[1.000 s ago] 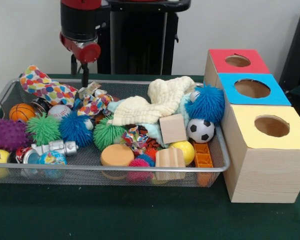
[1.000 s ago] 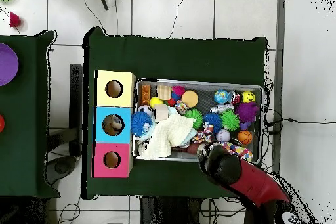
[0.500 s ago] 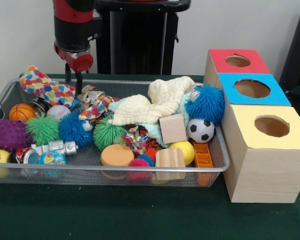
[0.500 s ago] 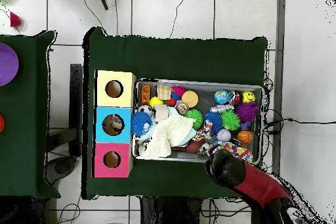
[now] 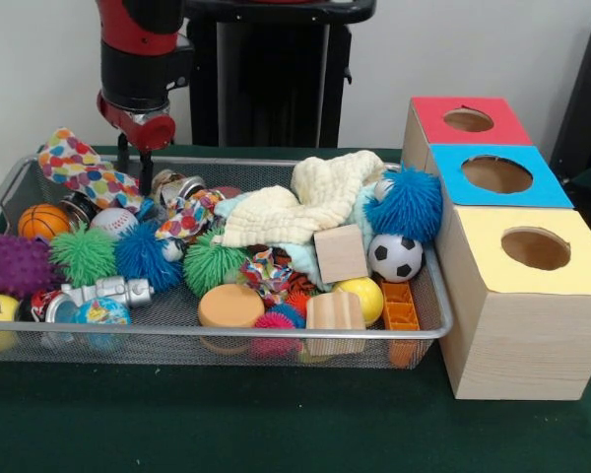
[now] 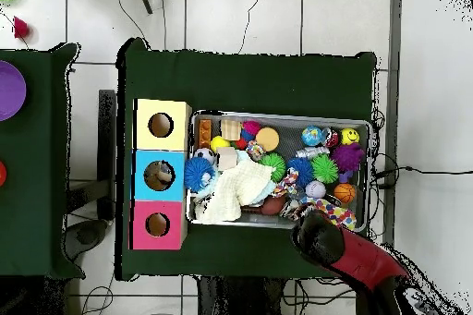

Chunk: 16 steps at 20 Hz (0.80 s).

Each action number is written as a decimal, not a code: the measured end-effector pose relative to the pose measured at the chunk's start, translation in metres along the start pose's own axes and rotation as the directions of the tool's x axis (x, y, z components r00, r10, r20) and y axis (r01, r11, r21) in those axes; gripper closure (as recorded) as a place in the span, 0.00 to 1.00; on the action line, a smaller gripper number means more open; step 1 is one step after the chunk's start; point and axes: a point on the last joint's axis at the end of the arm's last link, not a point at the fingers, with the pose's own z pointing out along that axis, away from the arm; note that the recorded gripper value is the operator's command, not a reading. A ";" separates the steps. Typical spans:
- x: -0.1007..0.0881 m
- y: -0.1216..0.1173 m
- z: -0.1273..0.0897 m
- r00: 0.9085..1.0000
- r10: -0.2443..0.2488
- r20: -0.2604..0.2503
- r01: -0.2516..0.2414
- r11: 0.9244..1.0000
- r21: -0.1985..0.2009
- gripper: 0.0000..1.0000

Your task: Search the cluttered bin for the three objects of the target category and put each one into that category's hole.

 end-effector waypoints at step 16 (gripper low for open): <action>-0.023 -0.001 -0.011 0.999 0.000 0.051 0.003 0.998 -0.063 0.00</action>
